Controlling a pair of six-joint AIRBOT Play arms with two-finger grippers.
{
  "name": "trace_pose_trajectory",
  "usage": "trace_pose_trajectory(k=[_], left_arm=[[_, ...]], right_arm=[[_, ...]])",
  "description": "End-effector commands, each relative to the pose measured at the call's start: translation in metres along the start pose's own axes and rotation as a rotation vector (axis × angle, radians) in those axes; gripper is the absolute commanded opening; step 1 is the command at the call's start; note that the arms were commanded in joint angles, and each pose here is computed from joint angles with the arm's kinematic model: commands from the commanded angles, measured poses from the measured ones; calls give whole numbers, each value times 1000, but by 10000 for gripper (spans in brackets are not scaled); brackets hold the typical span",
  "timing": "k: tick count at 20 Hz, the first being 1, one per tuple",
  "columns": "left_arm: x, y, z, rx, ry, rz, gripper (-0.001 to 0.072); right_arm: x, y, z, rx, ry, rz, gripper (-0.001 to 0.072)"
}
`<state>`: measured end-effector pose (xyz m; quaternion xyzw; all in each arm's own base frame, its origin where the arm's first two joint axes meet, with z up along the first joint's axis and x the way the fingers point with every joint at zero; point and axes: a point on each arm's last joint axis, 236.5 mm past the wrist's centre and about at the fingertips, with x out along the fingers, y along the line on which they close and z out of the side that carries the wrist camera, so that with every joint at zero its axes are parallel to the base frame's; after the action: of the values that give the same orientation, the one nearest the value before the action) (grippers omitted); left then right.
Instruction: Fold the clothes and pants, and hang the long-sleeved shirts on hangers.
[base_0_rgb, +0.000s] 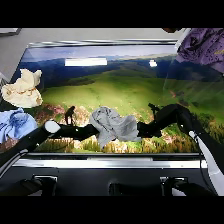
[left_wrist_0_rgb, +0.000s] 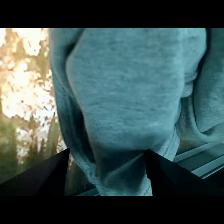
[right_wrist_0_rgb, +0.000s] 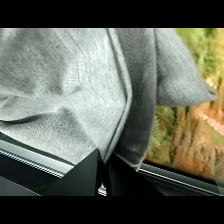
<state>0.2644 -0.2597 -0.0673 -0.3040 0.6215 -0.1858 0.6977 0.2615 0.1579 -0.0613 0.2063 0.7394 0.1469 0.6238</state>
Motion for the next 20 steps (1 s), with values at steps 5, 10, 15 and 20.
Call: trace_pose_trajectory(k=[5,10,15,20], left_arm=[[11,-21,10,27,-80,-38,15],[-142,-34,114,272,-283,132,11],[-373,-70,158,397,-698,391,14],[-490,-106,98,398,-1010,399,15]], right_arm=[[-12,-2,-2,-37,-11,-36,35],[-183,28,90,-290,-520,-305,35],[-418,96,58,-402,-1121,-432,35],[-535,101,-68,-385,-1482,-475,35]])
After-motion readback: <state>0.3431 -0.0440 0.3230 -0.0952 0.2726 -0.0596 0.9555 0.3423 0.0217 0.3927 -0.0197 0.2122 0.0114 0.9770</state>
